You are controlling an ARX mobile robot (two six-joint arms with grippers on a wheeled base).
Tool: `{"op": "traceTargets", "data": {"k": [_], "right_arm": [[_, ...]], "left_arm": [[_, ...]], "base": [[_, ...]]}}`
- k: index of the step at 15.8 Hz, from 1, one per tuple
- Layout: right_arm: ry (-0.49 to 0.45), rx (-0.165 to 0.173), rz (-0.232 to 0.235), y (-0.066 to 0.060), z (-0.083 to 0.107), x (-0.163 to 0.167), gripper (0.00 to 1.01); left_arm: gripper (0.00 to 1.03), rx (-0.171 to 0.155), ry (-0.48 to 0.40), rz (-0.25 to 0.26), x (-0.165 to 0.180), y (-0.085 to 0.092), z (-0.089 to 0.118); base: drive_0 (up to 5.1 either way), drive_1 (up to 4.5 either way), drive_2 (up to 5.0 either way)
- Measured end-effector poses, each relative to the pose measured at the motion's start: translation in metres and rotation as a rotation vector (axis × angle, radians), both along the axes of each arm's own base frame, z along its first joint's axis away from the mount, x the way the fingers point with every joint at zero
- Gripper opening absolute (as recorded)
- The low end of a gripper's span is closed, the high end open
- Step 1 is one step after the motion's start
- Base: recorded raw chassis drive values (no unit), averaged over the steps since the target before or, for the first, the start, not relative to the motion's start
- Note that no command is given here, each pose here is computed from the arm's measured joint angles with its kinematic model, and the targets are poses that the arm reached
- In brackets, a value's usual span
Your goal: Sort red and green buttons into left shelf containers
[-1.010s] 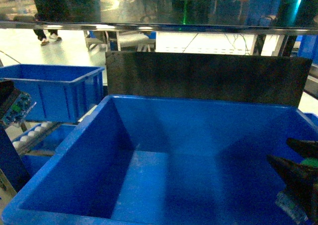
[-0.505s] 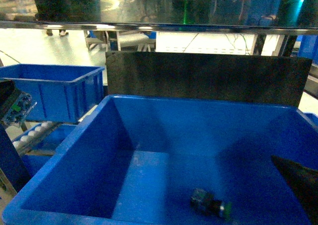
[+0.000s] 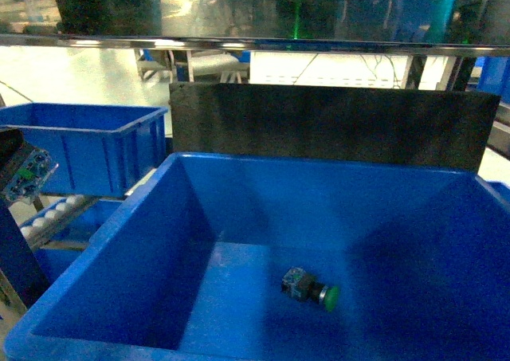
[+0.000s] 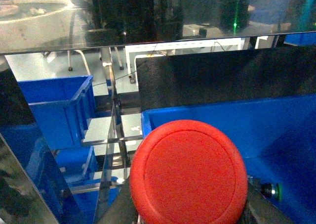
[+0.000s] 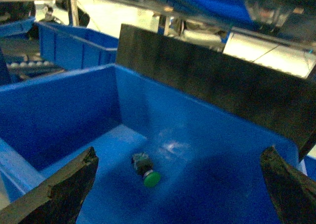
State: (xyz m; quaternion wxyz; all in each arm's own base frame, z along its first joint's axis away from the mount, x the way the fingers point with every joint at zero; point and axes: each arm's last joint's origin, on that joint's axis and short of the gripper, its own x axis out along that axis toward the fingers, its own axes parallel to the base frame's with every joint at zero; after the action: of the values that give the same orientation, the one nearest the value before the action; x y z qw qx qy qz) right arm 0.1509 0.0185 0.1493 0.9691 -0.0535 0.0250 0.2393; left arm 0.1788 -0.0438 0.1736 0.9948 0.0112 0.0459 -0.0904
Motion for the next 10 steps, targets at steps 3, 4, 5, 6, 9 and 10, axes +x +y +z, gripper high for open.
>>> {"op": "traceTargets", "data": {"k": [3, 4, 5, 6, 9, 10], "right_arm": [[-0.100, 0.074, -0.022, -0.003, 0.025, -0.035, 0.98], [-0.114, 0.081, -0.023, -0.004, 0.027, -0.044, 0.98], [-0.131, 0.080, -0.036, -0.006, 0.028, -0.050, 0.98], [-0.140, 0.079, -0.049, -0.008, 0.030, -0.053, 0.98], [-0.138, 0.079, -0.046, -0.008, 0.031, -0.053, 0.98], [-0.139, 0.079, -0.046, -0.008, 0.031, -0.053, 0.98]], "left_arm": [[0.25, 0.000, 0.000, 0.000, 0.000, 0.000, 0.000], [0.25, 0.000, 0.000, 0.000, 0.000, 0.000, 0.000], [0.25, 0.000, 0.000, 0.000, 0.000, 0.000, 0.000], [0.25, 0.000, 0.000, 0.000, 0.000, 0.000, 0.000], [0.25, 0.000, 0.000, 0.000, 0.000, 0.000, 0.000], [0.25, 0.000, 0.000, 0.000, 0.000, 0.000, 0.000]], "base": [[0.0, 0.00, 0.0], [0.0, 0.00, 0.0], [0.0, 0.00, 0.0], [0.0, 0.00, 0.0], [0.0, 0.00, 0.0], [0.0, 0.00, 0.0]]}}
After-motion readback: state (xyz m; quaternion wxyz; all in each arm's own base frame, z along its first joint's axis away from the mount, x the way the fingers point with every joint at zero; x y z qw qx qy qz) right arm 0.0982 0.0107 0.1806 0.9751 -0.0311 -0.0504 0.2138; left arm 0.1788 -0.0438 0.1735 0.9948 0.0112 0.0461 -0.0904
